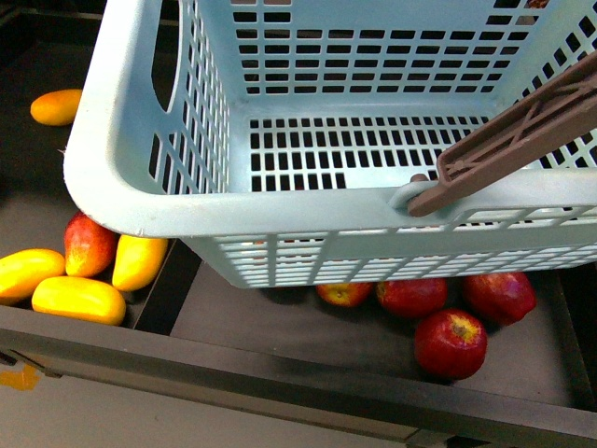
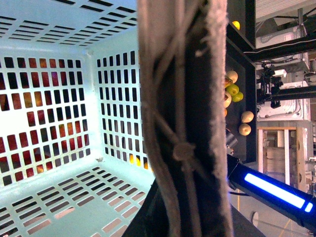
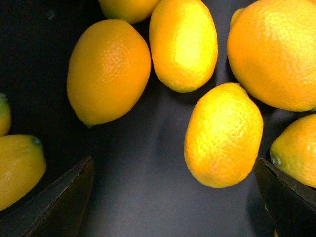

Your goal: Pick lemon and mango into basket

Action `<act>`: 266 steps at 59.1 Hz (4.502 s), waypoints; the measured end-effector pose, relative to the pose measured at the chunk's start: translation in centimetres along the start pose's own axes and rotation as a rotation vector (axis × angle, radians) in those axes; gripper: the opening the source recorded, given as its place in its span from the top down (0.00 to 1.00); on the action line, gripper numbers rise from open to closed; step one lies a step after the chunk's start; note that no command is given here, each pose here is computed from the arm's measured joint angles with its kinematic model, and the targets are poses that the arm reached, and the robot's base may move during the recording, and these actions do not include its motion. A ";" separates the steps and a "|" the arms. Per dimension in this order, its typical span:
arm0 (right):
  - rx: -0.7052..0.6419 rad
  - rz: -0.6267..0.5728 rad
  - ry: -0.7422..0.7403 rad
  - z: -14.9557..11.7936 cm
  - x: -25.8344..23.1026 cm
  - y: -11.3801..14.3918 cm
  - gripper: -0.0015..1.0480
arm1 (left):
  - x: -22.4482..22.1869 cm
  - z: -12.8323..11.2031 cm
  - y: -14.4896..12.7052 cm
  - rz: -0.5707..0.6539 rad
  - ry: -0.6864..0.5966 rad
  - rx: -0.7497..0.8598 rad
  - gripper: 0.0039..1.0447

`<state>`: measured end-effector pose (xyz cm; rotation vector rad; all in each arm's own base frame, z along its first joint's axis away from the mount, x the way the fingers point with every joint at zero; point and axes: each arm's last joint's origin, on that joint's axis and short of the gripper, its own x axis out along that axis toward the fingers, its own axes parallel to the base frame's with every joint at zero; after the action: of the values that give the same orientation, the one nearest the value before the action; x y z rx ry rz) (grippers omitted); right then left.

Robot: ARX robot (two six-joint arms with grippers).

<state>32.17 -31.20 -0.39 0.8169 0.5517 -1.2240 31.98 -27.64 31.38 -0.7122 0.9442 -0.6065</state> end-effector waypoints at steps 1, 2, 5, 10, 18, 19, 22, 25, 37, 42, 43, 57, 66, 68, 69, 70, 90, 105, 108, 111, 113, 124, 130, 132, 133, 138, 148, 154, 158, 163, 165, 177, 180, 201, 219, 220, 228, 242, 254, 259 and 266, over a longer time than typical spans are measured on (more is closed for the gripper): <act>0.003 0.000 0.001 0.0 0.1 0.0 0.08 | 0.0 0.0 0.0 0.000 0.000 0.000 0.96; 0.012 0.001 0.003 0.0 0.4 0.1 0.08 | 0.0 0.0 0.0 0.000 0.000 0.000 0.96; 0.035 0.009 0.004 0.2 1.1 0.5 0.08 | 0.0 0.0 0.0 0.000 0.000 0.000 0.96; 0.054 0.019 0.000 0.7 1.8 1.1 0.08 | 0.0 0.0 0.0 0.000 0.000 0.000 0.96; 0.067 0.031 -0.012 1.6 2.6 2.1 0.08 | 0.0 0.0 0.0 0.000 0.000 0.000 0.96; 0.068 0.033 -0.014 1.7 2.6 2.2 0.08 | 0.0 0.0 0.0 0.000 0.000 0.000 0.96; 0.070 0.037 -0.019 2.0 2.9 2.6 0.08 | 0.0 0.0 0.0 0.000 -0.001 0.000 0.96; 0.072 0.041 -0.025 2.3 3.1 2.9 0.08 | 0.0 0.0 0.0 0.000 -0.001 0.000 0.96; 0.068 0.050 -0.029 2.9 4.2 4.3 0.08 | 0.0 0.0 0.0 0.000 0.000 0.000 0.96; 0.061 0.055 -0.028 2.9 4.7 4.9 0.08 | 0.0 0.0 0.0 0.000 0.000 0.000 0.96; 0.059 0.055 -0.027 2.8 4.8 5.0 0.08 | 0.0 0.0 0.0 0.000 0.000 0.000 0.96; 0.044 0.053 -0.016 2.2 6.0 6.0 0.08 | 0.0 0.0 0.0 0.000 0.000 0.000 0.96; 0.038 0.044 -0.007 1.7 6.9 6.2 0.08 | 0.0 0.0 0.0 0.000 0.000 0.000 0.96; 0.036 0.039 -0.005 1.6 7.2 6.2 0.08 | 0.0 0.0 0.0 0.000 0.000 0.000 0.96; 0.036 0.038 -0.003 1.6 7.3 6.1 0.08 | 0.0 0.0 0.0 0.000 0.000 0.000 0.96; 0.035 0.034 -0.002 1.5 7.4 6.1 0.09 | 0.0 0.0 0.0 0.000 0.000 0.000 0.96; 0.029 0.016 -0.012 1.4 7.8 5.1 0.39 | 0.0 0.0 0.0 0.000 -0.001 0.000 0.96; -0.039 0.054 -0.021 1.6 5.9 3.4 0.41 | 0.0 0.0 0.0 0.000 0.000 0.000 0.96; -0.077 0.090 -0.025 1.7 4.6 3.0 0.41 | 0.0 0.0 0.0 0.000 0.000 0.000 0.96; -0.125 0.127 -0.047 2.0 3.1 2.8 0.41 | 0.0 0.0 0.0 0.000 0.000 0.000 0.96; -0.170 0.155 -0.066 2.2 2.0 2.8 0.41 | 0.0 0.0 0.0 0.000 0.000 0.000 0.96; -0.401 0.352 -0.140 2.5 -5.5 2.2 0.41 | 0.0 0.0 0.0 0.000 0.000 0.000 0.96; -0.509 0.468 -0.157 2.0 -10.2 1.2 0.41 | 0.0 0.0 0.0 0.000 0.000 0.000 0.96; -0.525 0.492 -0.154 1.8 -11.2 1.0 0.41 | 0.0 0.0 0.0 0.000 -0.001 0.000 0.96; -0.539 0.515 -0.153 1.7 -12.2 0.8 0.41 | 0.0 0.0 0.0 0.000 -0.001 0.000 0.96; -0.585 0.593 -0.162 1.4 -15.8 0.0 0.41 | 0.0 0.0 0.0 0.000 0.000 0.000 0.96; -0.642 0.745 -0.209 1.1 -23.1 -0.4 0.41 | 0.0 0.0 0.0 0.000 0.000 0.000 0.96; -0.678 0.850 -0.259 0.4 -28.0 -0.1 0.41 | 0.0 0.0 0.0 0.000 0.000 0.000 0.96; -0.695 0.916 -0.287 -0.2 -30.6 0.1 0.41 | 0.0 0.0 0.0 0.000 0.001 0.000 0.96; -0.712 1.000 -0.308 -1.4 -33.7 0.5 0.41 | 0.0 0.0 0.0 0.000 -0.001 0.000 0.96; -0.717 1.025 -0.313 -2.0 -34.6 0.7 0.41 | 0.0 0.0 0.0 0.000 -0.001 0.000 0.96; -0.797 1.177 -0.253 -7.7 -38.4 2.8 0.41 | 0.0 0.0 0.0 0.000 0.000 0.000 0.96; -0.818 1.204 -0.226 -9.3 -38.9 3.3 0.41 | 0.0 0.0 0.0 0.000 0.000 0.000 0.96; -0.843 1.195 -0.173 -12.1 -39.1 3.1 0.12 | 0.0 0.0 0.0 0.000 -0.001 0.000 0.96; -0.671 1.083 -0.354 -9.4 -39.3 0.3 0.14 | 0.1 0.0 0.1 0.007 -0.001 0.001 0.96; -0.683 1.111 -0.368 -9.4 -39.4 0.1 0.15 | 0.1 0.0 0.1 0.007 -0.002 0.002 0.96; -0.763 1.241 -0.517 -10.1 -39.4 -2.2 0.38 | 0.1 0.0 0.1 0.006 0.001 0.003 0.96; -0.811 1.221 -0.534 -11.6 -38.0 -5.6 0.83 | 0.1 0.0 0.1 0.002 0.006 0.000 0.96; -0.817 1.221 -0.541 -12.2 -37.6 -7.4 0.98 | 0.1 0.0 0.1 0.005 0.001 0.000 0.96; -0.818 1.220 -0.540 -12.4 -37.5 -8.0 0.98 | 0.1 0.0 0.1 0.007 -0.001 0.001 0.96; -0.818 1.220 -0.540 -12.6 -37.4 -8.8 0.98 | 0.1 0.0 0.1 0.002 0.006 0.001 0.96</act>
<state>14.32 0.00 18.05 0.0055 0.0101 0.0000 32.02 -27.68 31.23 -0.7090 0.9500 -0.6074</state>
